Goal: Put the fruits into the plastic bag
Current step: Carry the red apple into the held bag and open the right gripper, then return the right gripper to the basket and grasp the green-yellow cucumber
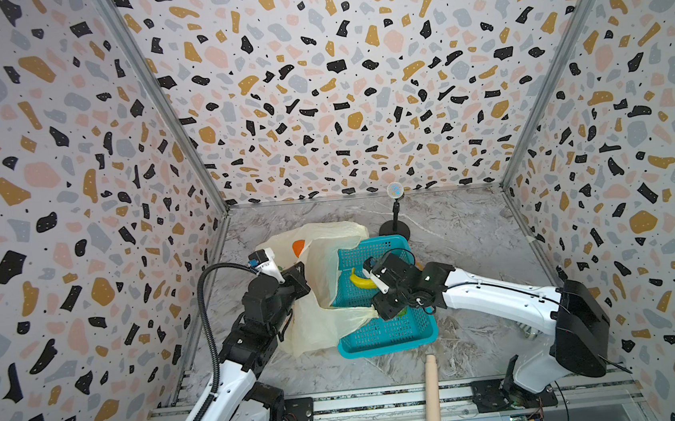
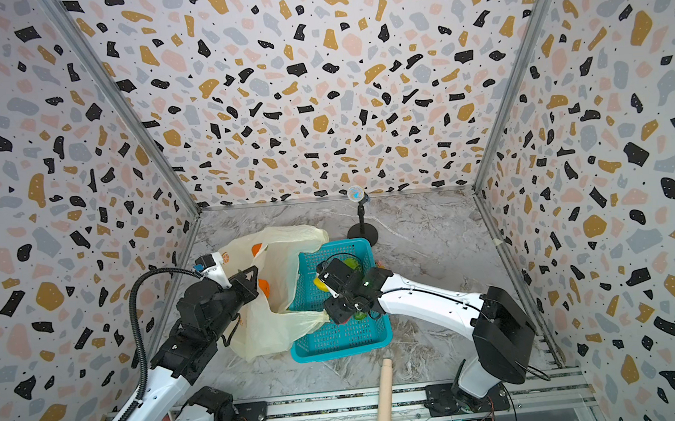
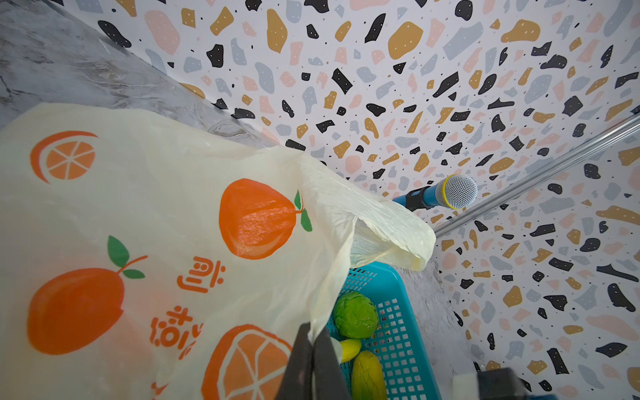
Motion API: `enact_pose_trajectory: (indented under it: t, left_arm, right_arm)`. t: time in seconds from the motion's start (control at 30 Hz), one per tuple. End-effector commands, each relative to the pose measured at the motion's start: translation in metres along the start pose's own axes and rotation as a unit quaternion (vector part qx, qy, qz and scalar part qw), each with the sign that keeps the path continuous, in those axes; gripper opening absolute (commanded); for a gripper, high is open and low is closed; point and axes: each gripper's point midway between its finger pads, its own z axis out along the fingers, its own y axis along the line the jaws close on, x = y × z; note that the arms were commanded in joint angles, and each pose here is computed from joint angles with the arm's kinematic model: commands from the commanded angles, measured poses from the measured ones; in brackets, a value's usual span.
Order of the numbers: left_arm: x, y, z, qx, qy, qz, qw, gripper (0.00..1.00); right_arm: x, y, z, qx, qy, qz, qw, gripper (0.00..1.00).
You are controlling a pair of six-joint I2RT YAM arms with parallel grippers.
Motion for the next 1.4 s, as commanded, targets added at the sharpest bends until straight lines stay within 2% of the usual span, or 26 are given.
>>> enact_pose_trajectory:
  t: [0.0,0.1,0.23,0.5,0.57,0.67,0.73,0.8,1.0,1.1,1.23,1.37]
  left_arm:
    - [-0.003,-0.007,-0.001,0.017,-0.008,-0.001,1.0,0.0]
    - [-0.004,-0.008,-0.001,0.017,-0.008,-0.001,1.0,0.0]
    - [-0.008,-0.012,-0.003,0.022,-0.009,-0.001,1.0,0.0]
    - [-0.012,-0.019,-0.004,0.034,-0.013,-0.008,0.999,0.0]
    - [-0.01,-0.018,-0.003,0.034,-0.01,-0.011,0.999,0.0]
    - [-0.008,-0.016,-0.002,0.032,-0.009,-0.012,0.999,0.0]
    - [-0.008,-0.015,-0.001,0.03,-0.009,-0.011,0.999,0.0]
    - [-0.007,-0.014,-0.001,0.029,-0.009,-0.011,0.999,0.0]
    - [-0.007,-0.014,0.0,0.028,-0.007,-0.01,1.0,0.0]
    - [-0.004,-0.011,0.001,0.022,-0.004,-0.009,1.0,0.0]
    - [-0.003,-0.009,0.002,0.02,-0.004,-0.011,1.0,0.0]
    - [-0.001,-0.007,0.003,0.017,-0.002,-0.012,1.0,0.0]
  right_arm:
    - [-0.067,0.023,-0.024,-0.044,-0.102,-0.024,0.994,0.35]
    - [-0.101,0.049,-0.025,-0.099,-0.13,-0.035,0.986,0.35]
    - [-0.129,0.084,-0.012,-0.172,-0.13,-0.04,0.976,0.37]
    - [-0.142,0.119,0.035,-0.234,-0.086,-0.029,0.968,0.44]
    - [-0.135,0.126,0.042,-0.256,-0.075,-0.022,0.963,0.52]
    - [-0.128,0.129,0.043,-0.273,-0.071,-0.02,0.959,0.73]
    - [-0.128,0.123,0.039,-0.262,-0.084,-0.017,0.961,0.89]
    - [-0.131,0.113,0.031,-0.251,-0.106,-0.014,0.962,0.95]
    - [-0.135,0.075,-0.005,-0.22,-0.166,0.004,0.961,0.95]
    - [-0.13,0.047,-0.022,-0.167,-0.199,0.017,0.966,0.93]
    - [-0.111,-0.001,-0.043,-0.067,-0.233,0.062,0.968,0.92]
    - [-0.08,-0.036,-0.046,0.006,-0.226,0.088,0.97,0.91]
